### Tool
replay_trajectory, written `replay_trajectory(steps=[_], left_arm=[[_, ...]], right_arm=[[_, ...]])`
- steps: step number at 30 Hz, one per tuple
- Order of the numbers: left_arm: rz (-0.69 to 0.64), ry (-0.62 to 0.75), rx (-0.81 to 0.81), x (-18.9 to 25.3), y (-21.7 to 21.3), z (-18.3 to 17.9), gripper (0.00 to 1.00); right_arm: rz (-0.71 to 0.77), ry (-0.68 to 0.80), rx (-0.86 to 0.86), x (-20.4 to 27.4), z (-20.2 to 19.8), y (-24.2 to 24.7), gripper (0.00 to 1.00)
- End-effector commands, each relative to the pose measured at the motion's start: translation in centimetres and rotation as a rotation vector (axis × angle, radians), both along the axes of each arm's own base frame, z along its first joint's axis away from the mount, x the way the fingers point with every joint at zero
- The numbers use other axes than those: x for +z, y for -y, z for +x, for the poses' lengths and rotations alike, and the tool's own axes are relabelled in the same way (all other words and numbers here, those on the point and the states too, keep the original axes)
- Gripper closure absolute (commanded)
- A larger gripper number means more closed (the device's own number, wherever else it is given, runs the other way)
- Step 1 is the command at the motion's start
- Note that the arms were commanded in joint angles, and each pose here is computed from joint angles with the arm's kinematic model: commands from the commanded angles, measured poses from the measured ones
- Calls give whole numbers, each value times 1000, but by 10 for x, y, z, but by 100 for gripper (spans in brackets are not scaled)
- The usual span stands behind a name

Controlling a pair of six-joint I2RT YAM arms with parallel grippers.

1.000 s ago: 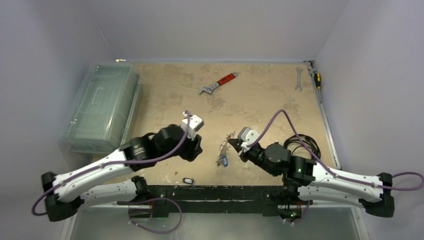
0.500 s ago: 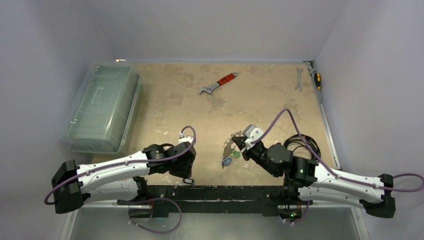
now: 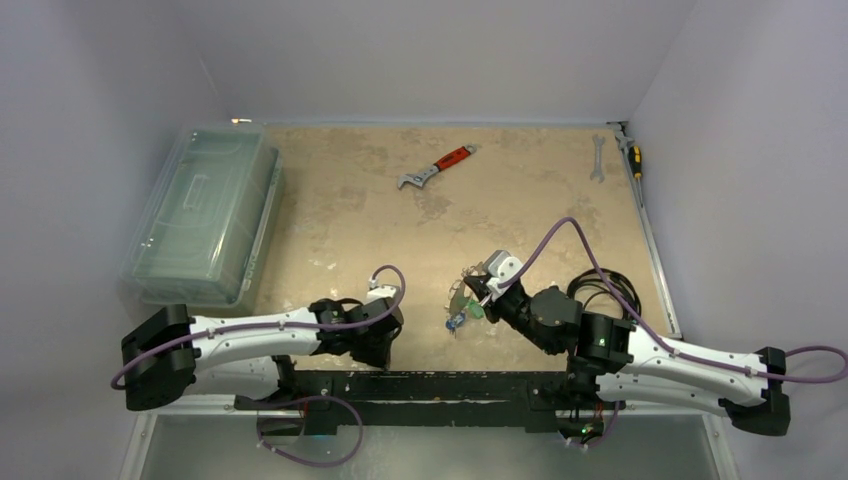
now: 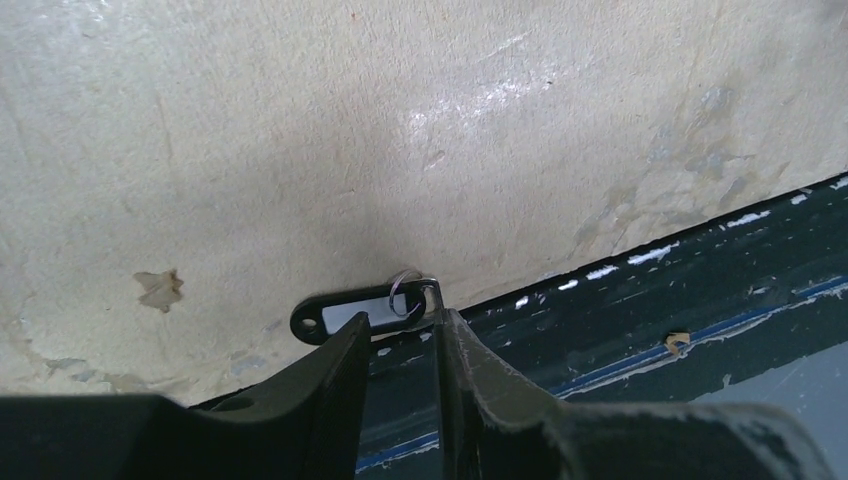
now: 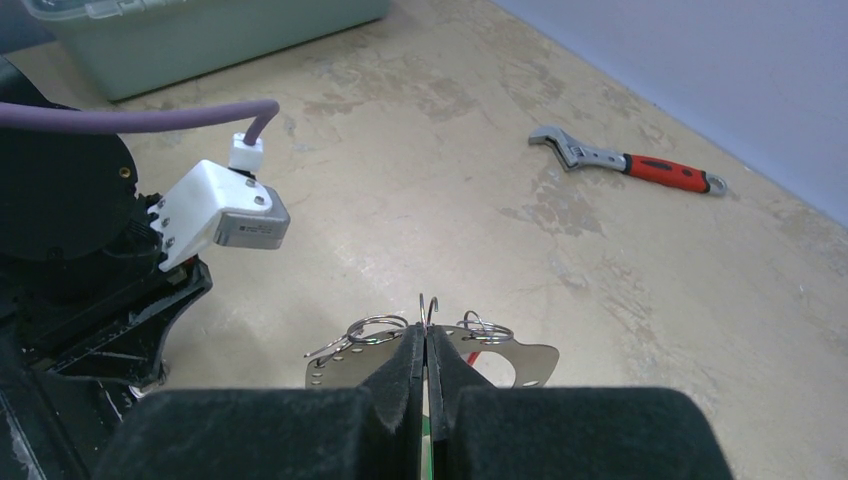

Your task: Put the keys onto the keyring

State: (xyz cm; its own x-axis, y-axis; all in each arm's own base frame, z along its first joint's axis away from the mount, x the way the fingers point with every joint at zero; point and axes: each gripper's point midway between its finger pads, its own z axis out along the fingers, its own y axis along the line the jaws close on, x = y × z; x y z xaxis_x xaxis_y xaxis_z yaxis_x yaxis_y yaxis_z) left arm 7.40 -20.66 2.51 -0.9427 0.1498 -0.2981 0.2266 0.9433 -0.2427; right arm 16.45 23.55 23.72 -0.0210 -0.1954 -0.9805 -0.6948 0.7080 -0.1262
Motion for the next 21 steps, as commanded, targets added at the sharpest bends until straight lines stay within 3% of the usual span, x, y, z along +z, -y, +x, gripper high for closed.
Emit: replay_trajectory(steps=[1,21], left_arm=[[-17,14,29,-4,11,5,72],[74,68,63,-6,9,17,94]], right_arm=[[70,6,0,17,0,-3,100],[59,-1,0,14,-1,-3,100]])
